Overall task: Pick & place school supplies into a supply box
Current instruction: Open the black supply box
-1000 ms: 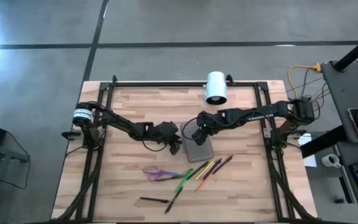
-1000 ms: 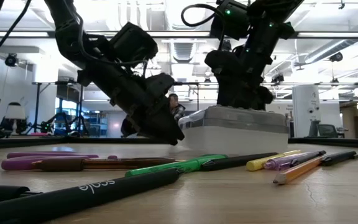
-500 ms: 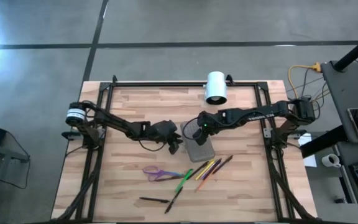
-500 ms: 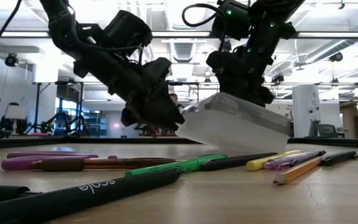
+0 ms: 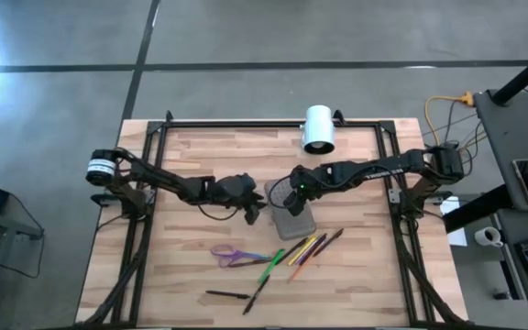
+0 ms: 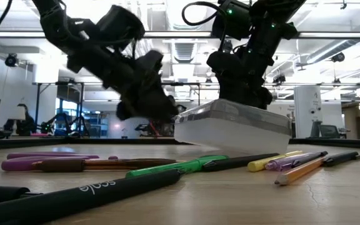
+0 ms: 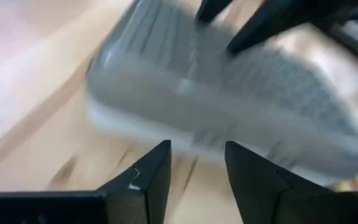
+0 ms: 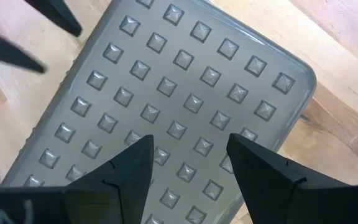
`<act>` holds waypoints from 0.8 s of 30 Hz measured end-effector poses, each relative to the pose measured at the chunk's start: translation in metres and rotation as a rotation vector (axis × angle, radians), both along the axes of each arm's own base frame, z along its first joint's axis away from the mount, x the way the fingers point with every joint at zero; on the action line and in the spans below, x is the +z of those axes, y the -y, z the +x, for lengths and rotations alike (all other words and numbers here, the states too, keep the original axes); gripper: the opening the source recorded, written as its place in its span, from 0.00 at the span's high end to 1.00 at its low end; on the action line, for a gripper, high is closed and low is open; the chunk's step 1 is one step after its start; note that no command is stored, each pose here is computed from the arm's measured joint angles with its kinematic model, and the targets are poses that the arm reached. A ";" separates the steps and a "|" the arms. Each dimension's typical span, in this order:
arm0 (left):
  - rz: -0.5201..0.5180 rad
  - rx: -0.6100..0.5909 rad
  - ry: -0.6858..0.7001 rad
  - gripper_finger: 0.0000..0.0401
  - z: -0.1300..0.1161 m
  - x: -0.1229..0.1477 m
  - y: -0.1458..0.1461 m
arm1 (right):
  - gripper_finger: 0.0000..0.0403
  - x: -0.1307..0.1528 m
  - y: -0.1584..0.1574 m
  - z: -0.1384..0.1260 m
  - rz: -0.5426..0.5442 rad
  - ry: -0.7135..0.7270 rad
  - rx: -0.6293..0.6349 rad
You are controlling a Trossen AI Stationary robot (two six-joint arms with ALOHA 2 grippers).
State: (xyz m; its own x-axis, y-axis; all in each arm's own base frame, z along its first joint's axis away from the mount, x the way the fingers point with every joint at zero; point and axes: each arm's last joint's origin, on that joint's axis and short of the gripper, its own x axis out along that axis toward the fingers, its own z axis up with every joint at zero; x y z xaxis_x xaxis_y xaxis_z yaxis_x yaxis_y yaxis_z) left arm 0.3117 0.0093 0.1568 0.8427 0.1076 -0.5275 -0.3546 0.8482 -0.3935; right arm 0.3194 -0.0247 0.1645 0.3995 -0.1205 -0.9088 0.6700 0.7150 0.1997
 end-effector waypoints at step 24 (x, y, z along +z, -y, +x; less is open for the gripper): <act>-0.075 0.016 -0.039 0.66 0.030 -0.036 0.007 | 0.49 -0.001 0.000 -0.002 0.007 -0.019 0.006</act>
